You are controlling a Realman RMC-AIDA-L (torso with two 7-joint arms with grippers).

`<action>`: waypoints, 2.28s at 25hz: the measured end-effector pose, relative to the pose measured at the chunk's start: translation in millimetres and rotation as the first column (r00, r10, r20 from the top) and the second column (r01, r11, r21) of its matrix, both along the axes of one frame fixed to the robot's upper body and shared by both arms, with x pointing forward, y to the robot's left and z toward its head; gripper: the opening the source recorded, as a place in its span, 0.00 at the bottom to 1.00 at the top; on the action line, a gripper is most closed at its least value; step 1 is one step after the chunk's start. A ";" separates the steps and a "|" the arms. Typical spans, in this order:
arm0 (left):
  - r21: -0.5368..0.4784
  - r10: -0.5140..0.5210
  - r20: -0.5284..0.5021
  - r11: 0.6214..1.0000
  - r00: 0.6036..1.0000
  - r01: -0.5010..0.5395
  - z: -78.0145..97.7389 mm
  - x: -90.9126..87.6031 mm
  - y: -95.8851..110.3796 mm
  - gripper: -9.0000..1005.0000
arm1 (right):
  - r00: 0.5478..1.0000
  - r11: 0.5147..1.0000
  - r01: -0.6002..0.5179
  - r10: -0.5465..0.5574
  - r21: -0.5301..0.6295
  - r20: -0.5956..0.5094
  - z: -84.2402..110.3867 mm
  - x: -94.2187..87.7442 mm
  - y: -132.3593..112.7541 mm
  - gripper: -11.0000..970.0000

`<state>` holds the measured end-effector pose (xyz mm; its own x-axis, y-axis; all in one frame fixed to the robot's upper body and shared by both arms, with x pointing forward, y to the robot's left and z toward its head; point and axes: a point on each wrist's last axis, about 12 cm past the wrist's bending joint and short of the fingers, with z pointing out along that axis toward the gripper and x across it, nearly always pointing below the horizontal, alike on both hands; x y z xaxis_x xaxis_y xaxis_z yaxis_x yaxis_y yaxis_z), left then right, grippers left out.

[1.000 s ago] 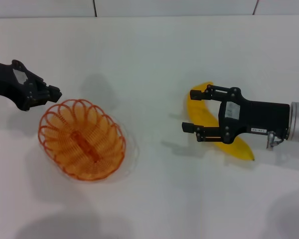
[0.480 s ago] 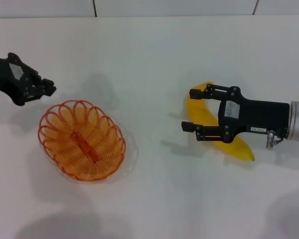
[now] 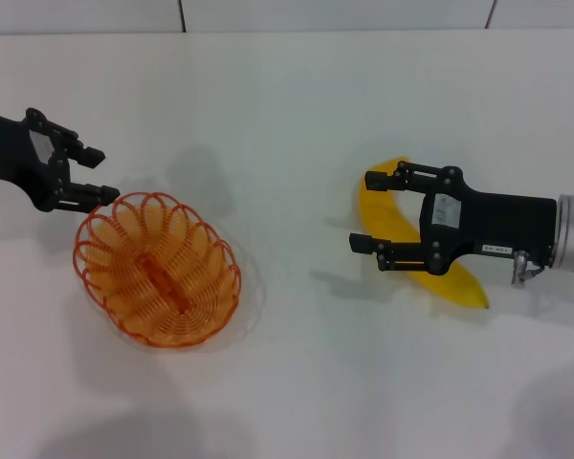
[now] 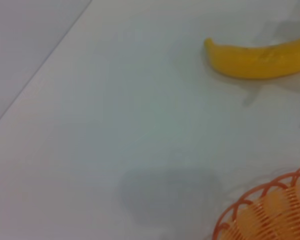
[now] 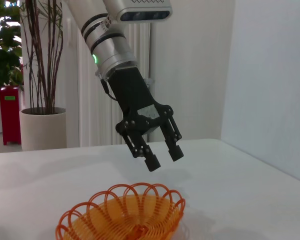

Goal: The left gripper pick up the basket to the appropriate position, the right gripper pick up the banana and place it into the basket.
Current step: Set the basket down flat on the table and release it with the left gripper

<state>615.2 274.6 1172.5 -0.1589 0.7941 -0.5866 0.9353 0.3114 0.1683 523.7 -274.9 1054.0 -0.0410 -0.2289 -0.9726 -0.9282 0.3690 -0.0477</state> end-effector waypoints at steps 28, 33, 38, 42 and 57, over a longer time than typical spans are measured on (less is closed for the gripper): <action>0.073 -0.099 -0.017 0.992 0.995 0.100 -29.1 17.0 -31.5 0.78 | 1.000 1.000 -0.010 0.010 -0.007 0.006 1.6 4.4 4.1 0.83; 0.089 -0.092 -0.028 0.992 0.995 0.094 -36.2 19.0 -33.7 0.67 | 1.000 1.000 -0.010 0.010 -0.008 0.007 1.8 4.7 4.3 0.83; 0.090 -0.088 -0.024 0.992 0.996 0.090 -37.6 19.6 -34.8 0.62 | 1.000 1.000 -0.012 0.013 -0.009 0.006 1.7 4.7 4.5 0.83; 0.090 -0.091 -0.026 0.992 0.996 0.092 -38.1 19.2 -35.7 0.62 | 1.000 1.000 -0.014 0.014 -0.009 0.005 1.4 4.5 5.2 0.83; 0.105 -0.083 -0.044 0.991 0.996 0.087 -37.4 19.7 -39.8 0.32 | 1.000 1.000 -0.014 0.014 -0.008 0.006 1.5 4.6 5.2 0.83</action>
